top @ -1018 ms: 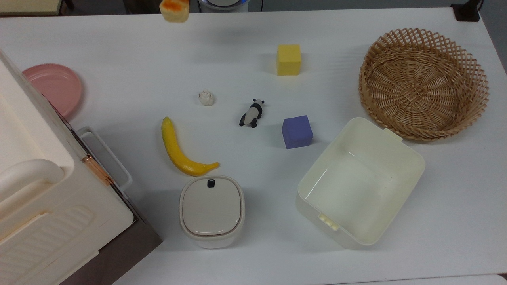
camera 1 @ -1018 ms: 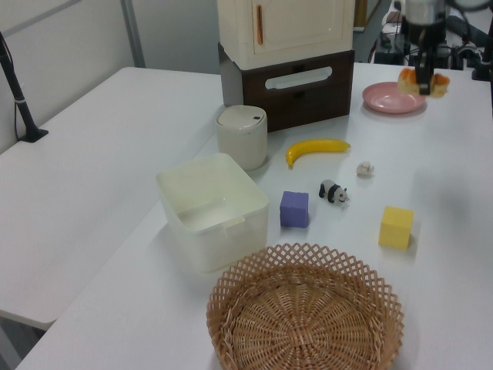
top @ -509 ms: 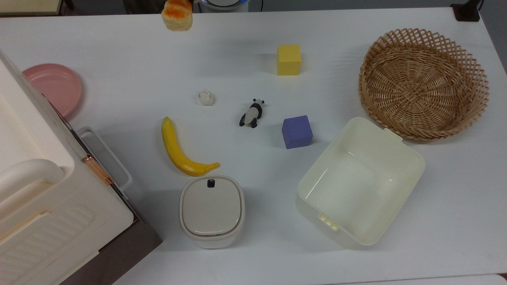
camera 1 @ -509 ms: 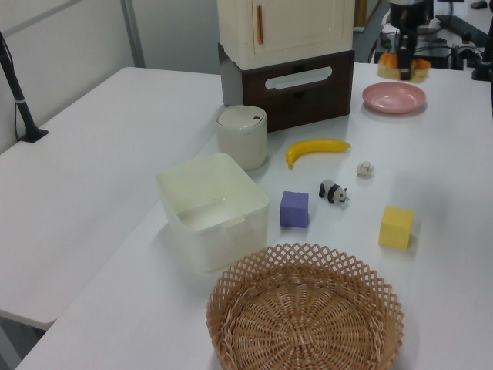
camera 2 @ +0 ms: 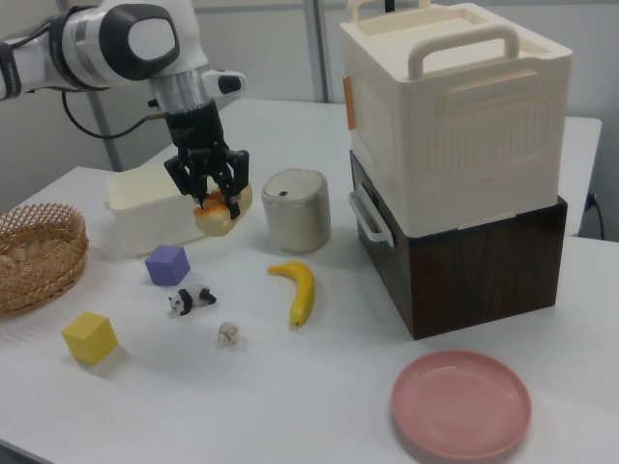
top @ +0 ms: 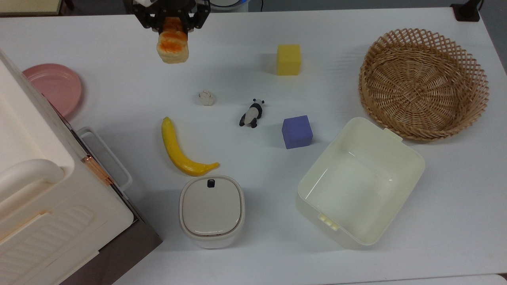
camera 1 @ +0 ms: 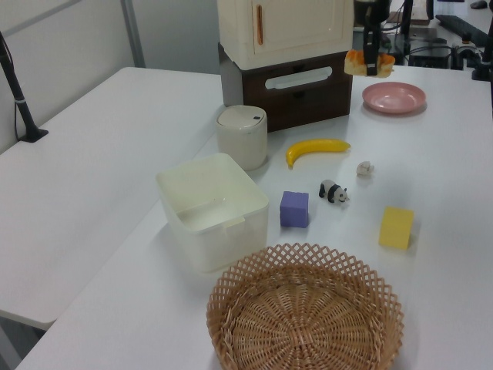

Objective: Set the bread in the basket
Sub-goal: 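Carry the held bread roll across the table toward the wicker basket, then lower the bread roll into the wicker basket and open the gripper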

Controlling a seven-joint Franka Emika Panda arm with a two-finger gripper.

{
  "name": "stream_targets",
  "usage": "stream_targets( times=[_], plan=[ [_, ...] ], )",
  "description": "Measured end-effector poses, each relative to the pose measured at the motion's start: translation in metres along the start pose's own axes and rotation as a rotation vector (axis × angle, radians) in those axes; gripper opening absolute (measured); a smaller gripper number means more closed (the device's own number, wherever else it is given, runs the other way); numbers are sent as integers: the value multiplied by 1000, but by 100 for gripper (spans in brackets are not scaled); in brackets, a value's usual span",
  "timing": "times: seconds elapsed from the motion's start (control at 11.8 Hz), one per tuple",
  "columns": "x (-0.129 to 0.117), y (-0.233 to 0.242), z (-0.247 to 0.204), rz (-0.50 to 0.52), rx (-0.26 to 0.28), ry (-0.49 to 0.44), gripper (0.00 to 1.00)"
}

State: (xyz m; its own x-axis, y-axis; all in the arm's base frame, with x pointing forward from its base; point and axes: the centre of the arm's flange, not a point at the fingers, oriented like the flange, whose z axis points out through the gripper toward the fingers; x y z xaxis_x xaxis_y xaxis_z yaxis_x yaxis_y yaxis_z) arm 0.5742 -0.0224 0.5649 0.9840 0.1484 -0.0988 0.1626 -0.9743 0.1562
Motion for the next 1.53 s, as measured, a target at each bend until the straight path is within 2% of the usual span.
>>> stream_targets(
  times=[0.25,0.68,1.02,1.53],
  plan=[
    [6,-17,0,-39,-2,1,47],
    [15,-112,-19,-179,56,37,51],
    [11,-219,-49,-349,65,93,52],
    [-27,-392,-46,-631,22,97,52]
  ],
)
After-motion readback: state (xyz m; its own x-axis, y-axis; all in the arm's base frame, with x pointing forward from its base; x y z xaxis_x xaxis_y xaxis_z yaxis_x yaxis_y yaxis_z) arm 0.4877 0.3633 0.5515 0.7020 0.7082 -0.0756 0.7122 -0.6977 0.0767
